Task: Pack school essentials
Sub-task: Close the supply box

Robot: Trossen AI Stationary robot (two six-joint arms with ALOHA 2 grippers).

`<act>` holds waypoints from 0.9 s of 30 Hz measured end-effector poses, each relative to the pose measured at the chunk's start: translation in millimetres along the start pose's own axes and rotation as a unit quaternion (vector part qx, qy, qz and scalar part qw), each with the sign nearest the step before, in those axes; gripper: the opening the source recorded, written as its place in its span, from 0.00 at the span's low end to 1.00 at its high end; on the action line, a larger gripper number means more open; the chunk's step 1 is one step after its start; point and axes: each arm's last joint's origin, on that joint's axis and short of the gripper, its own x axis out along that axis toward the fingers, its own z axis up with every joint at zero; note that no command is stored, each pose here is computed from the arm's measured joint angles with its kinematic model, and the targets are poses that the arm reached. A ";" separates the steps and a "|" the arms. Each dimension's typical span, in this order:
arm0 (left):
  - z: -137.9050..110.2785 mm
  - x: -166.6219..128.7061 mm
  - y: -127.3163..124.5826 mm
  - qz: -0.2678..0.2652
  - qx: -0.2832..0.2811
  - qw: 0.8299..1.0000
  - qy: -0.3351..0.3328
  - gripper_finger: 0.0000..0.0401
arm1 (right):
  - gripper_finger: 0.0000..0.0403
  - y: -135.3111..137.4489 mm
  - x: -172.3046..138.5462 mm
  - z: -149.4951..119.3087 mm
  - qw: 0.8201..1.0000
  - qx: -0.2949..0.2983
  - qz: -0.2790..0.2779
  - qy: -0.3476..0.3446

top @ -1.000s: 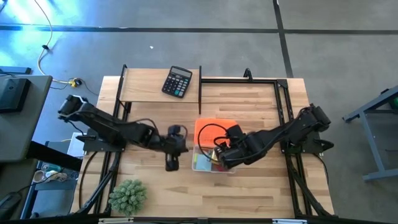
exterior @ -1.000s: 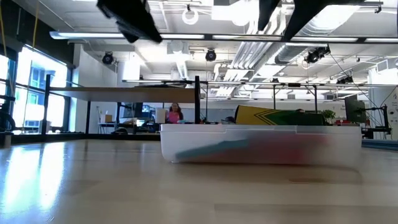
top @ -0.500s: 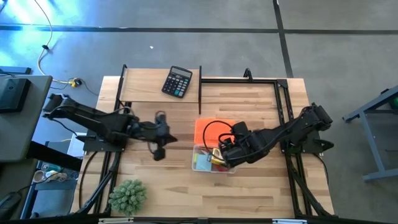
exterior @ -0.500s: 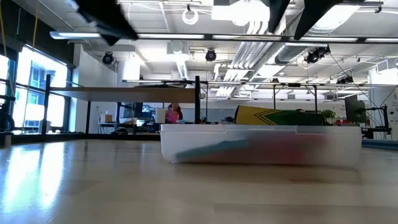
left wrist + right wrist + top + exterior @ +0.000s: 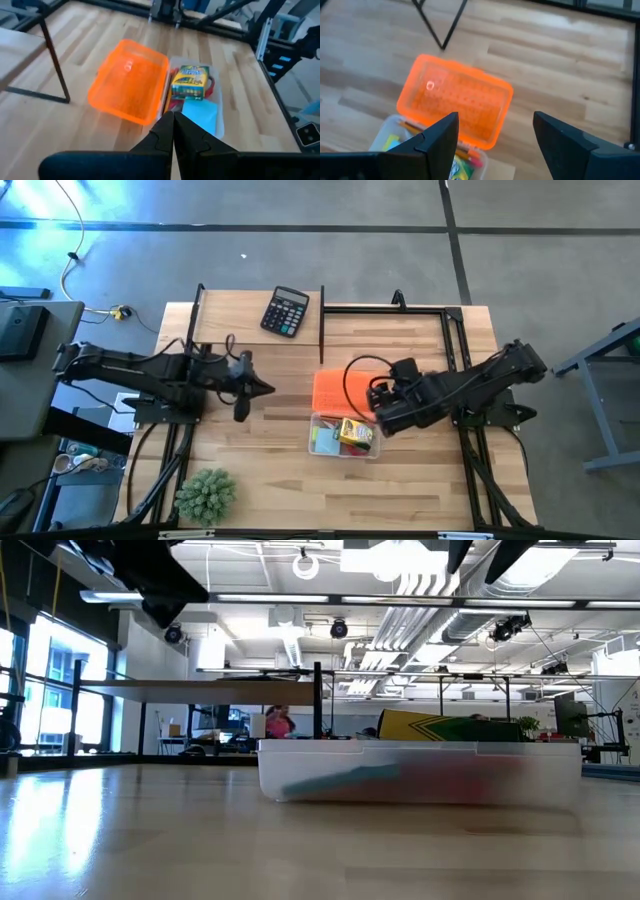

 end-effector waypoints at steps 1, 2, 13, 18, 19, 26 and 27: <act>-0.5 -2.0 2.4 0.000 0.001 1.000 -0.003 0.00 | 0.61 -2.5 -1.5 3.3 1.000 0.004 0.003 -0.005; 0.8 -4.0 4.4 -0.002 0.002 1.000 -0.010 0.00 | 0.61 -4.8 -3.3 6.2 1.000 0.004 0.008 -0.012; 7.1 -10.1 22.8 0.014 -0.014 0.999 -0.034 0.00 | 0.61 -28.6 -7.6 41.8 0.999 -0.010 0.013 -0.030; 7.9 -10.5 27.4 0.026 -0.021 0.999 -0.036 0.00 | 0.61 -42.3 -7.8 59.8 0.999 -0.034 0.009 -0.032; 8.1 -10.5 28.1 0.028 -0.022 0.999 -0.037 0.00 | 0.61 -46.2 -8.4 63.8 0.999 -0.037 0.010 -0.031; 8.7 -10.9 31.9 0.039 -0.040 0.998 -0.040 0.00 | 0.61 -79.6 -18.6 88.6 0.998 -0.048 0.021 -0.040; 8.7 -10.9 32.2 0.039 -0.040 0.998 -0.040 0.00 | 0.61 -84.8 -20.8 91.2 0.998 -0.048 0.023 -0.043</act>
